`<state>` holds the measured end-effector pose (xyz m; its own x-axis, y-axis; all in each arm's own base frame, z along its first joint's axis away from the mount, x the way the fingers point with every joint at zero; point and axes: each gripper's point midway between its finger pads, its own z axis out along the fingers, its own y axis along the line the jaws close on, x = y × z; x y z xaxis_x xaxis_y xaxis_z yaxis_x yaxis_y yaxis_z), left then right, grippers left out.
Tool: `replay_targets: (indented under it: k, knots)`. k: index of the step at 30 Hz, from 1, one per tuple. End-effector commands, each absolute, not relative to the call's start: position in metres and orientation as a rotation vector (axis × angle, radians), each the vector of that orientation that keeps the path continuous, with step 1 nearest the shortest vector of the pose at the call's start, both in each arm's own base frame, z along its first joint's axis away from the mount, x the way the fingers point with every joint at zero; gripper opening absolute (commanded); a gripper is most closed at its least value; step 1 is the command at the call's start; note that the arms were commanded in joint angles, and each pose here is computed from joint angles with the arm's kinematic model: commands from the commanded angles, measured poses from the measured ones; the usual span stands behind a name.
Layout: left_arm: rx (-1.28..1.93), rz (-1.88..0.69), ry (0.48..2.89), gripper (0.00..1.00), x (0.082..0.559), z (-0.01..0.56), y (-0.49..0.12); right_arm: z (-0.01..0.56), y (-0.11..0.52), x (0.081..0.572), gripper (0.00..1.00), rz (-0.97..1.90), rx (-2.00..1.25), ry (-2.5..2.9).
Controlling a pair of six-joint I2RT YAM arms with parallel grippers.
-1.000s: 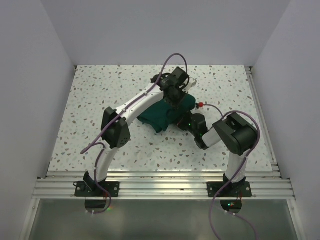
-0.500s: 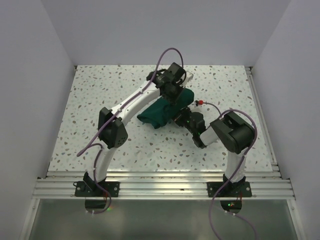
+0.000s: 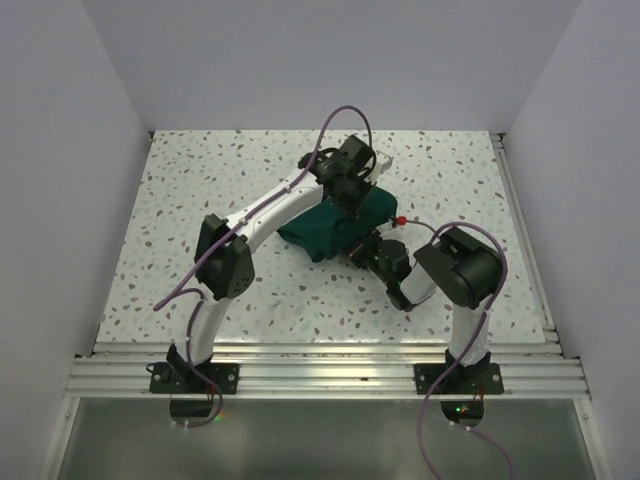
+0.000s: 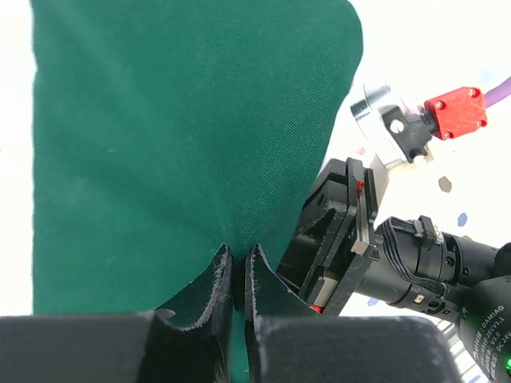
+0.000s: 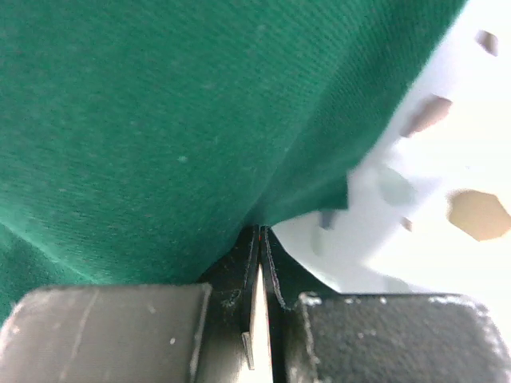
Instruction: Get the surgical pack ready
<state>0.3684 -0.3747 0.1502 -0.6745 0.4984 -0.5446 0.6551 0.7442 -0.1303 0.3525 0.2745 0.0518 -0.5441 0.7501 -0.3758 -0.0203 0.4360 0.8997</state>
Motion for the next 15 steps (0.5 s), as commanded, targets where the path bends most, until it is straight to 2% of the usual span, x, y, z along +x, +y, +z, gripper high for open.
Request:
replay_targets:
  k: [1, 6, 15]
  knots:
    - [0.843, -0.596, 2.275, 0.00, 0.366, 0.205, -0.401, 0.061, 0.267, 0.354, 0.06, 1.186, 0.631, 1.782]
    - [0.847, -0.607, 2.285, 0.00, 0.358, 0.197, -0.400, 0.045, 0.244, 0.347, 0.07, 1.084, 0.679, 1.800]
    - [0.858, -0.632, 2.259, 0.00, 0.350, 0.214, -0.398, 0.047, 0.245, 0.361, 0.07, 1.030, 0.653, 1.804]
